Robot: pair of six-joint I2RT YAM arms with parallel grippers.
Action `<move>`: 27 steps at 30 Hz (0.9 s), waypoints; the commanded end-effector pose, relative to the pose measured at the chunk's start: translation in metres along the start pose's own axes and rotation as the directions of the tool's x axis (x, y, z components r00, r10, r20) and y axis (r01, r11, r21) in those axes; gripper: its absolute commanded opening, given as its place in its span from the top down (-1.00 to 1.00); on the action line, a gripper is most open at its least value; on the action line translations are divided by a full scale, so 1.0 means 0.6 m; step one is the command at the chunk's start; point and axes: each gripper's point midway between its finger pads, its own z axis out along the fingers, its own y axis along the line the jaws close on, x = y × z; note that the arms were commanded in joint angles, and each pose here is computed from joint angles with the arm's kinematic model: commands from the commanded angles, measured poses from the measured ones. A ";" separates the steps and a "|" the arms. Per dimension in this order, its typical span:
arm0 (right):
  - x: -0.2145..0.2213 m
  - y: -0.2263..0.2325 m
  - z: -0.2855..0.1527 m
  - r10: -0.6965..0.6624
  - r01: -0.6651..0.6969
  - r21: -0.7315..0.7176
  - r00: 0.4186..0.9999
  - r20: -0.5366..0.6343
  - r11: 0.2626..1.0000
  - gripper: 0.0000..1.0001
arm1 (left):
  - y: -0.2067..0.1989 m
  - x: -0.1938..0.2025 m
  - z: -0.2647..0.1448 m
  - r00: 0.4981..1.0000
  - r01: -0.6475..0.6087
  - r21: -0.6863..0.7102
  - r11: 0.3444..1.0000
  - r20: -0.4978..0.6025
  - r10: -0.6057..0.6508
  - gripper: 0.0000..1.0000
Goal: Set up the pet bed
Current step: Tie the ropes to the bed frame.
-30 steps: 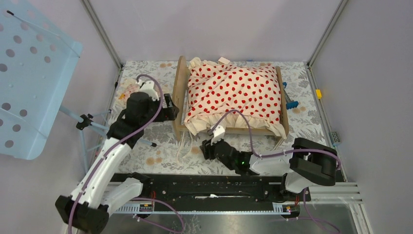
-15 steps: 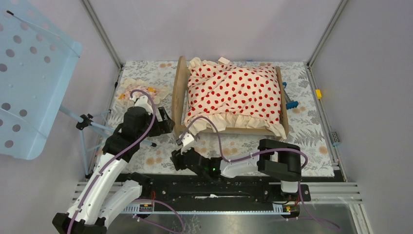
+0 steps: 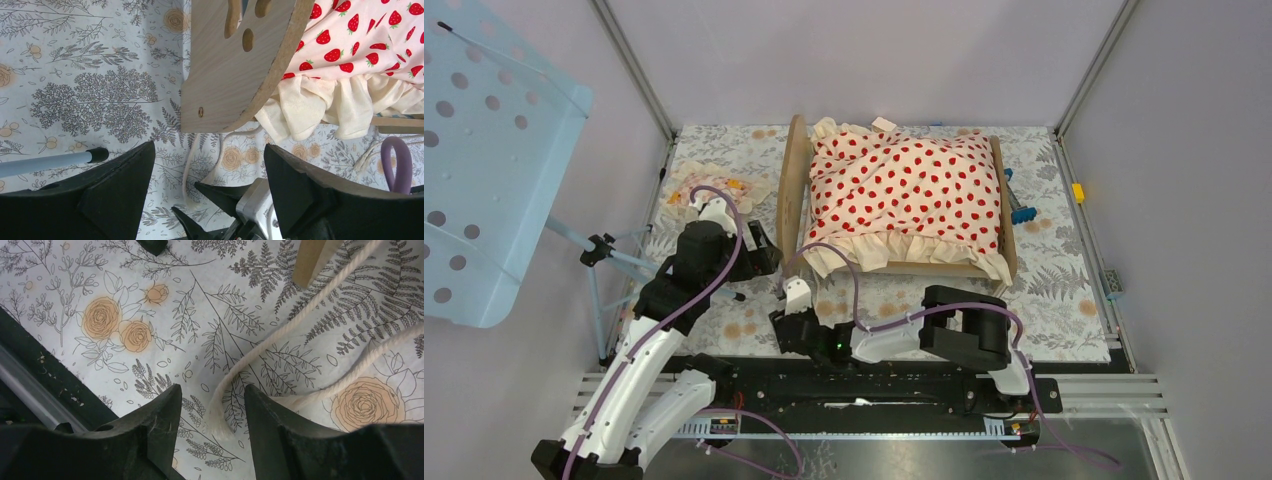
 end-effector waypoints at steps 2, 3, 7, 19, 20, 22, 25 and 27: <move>0.019 0.006 0.010 -0.009 0.009 0.012 0.999 -0.045 1.000 -0.12 | 0.000 -0.015 -0.004 0.999 0.013 -0.003 1.000 0.043 -0.013 -0.71; 0.024 0.005 0.011 -0.022 0.022 0.012 0.998 -0.056 1.000 -0.11 | 0.000 -0.015 -0.003 0.999 0.014 -0.004 1.000 0.042 -0.014 -0.71; 0.039 -0.004 0.007 -0.060 0.063 0.025 0.994 -0.091 0.998 0.03 | 0.000 -0.016 -0.003 0.999 0.012 -0.002 1.000 0.042 -0.012 -0.72; 0.114 -0.021 -0.045 -0.231 0.243 0.034 0.951 -0.206 0.969 0.39 | -0.002 -0.013 0.002 0.999 0.018 0.003 1.000 0.041 -0.018 -0.72; 0.115 -0.025 -0.047 -0.233 0.246 0.041 0.950 -0.207 0.968 0.43 | -0.001 -0.013 0.002 0.999 0.019 0.003 1.000 0.040 -0.019 -0.72; 0.115 -0.032 -0.049 -0.228 0.244 0.055 0.952 -0.202 0.968 0.56 | -0.002 -0.013 0.001 0.999 0.020 0.004 1.000 0.041 -0.020 -0.72; 0.098 -0.027 -0.051 -0.227 0.238 0.051 0.959 -0.171 0.970 0.72 | -0.003 -0.015 0.000 0.999 0.022 0.005 1.000 0.045 -0.022 -0.72; 0.080 -0.019 -0.051 -0.238 0.246 0.044 0.961 -0.141 0.968 0.81 | -0.002 -0.016 0.000 0.999 0.022 0.004 1.000 0.046 -0.022 -0.72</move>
